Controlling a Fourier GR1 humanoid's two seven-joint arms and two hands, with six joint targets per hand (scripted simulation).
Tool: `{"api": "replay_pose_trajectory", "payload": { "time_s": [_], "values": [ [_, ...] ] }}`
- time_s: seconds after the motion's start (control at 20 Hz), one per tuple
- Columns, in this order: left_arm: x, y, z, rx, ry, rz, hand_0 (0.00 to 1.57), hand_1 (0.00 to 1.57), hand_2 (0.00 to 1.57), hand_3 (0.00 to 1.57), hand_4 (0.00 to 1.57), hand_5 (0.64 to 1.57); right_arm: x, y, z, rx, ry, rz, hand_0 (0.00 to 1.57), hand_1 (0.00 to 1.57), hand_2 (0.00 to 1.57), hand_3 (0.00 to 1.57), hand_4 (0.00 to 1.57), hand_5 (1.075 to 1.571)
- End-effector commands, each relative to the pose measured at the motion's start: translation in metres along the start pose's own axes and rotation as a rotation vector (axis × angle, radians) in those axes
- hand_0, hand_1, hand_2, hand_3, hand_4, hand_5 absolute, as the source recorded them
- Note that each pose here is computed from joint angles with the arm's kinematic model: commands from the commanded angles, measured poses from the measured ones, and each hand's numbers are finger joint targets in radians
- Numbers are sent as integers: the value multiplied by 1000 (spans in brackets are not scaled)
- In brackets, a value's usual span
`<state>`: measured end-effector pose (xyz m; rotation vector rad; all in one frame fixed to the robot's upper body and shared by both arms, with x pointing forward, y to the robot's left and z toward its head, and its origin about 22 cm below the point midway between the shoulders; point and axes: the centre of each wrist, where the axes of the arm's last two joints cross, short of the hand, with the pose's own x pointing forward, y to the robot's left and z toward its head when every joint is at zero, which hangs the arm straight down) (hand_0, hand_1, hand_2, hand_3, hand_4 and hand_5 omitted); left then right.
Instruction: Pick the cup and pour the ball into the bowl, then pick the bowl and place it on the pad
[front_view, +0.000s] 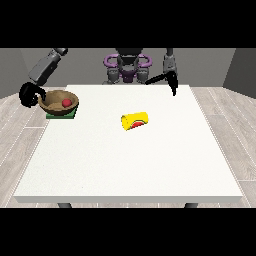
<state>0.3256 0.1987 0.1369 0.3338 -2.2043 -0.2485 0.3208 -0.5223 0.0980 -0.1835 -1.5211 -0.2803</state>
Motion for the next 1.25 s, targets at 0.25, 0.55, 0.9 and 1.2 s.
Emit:
{"api": "replay_pose_trajectory", "payload": {
  "time_s": [0.25, 0.55, 0.9, 1.2],
  "values": [
    [1, 12, 6, 17, -49, 7, 0, 0, 0, 0, 0, 1565, -14, -21, 17, -87, 67, 95, 1571, 1571, 1571, 1571, 588, 1535],
    [13, 17, 6, -3, -10, 6, 0, 0, 0, 0, 0, 1566, 23, -34, 15, -190, 39, 217, 0, 0, 427, 334, 0, 1481],
    [33, 20, 4, 39, -73, 12, 0, 0, 0, 0, 0, 1568, 57, -32, 7, -158, -48, 171, 0, 0, 326, 275, 0, 1492],
    [-6, 0, 34, 25, 62, 29, 0, 0, 0, 0, 0, 1569, 109, -56, 20, -59, -31, 162, 0, 0, 189, 288, 0, 1503]
  ]
}}
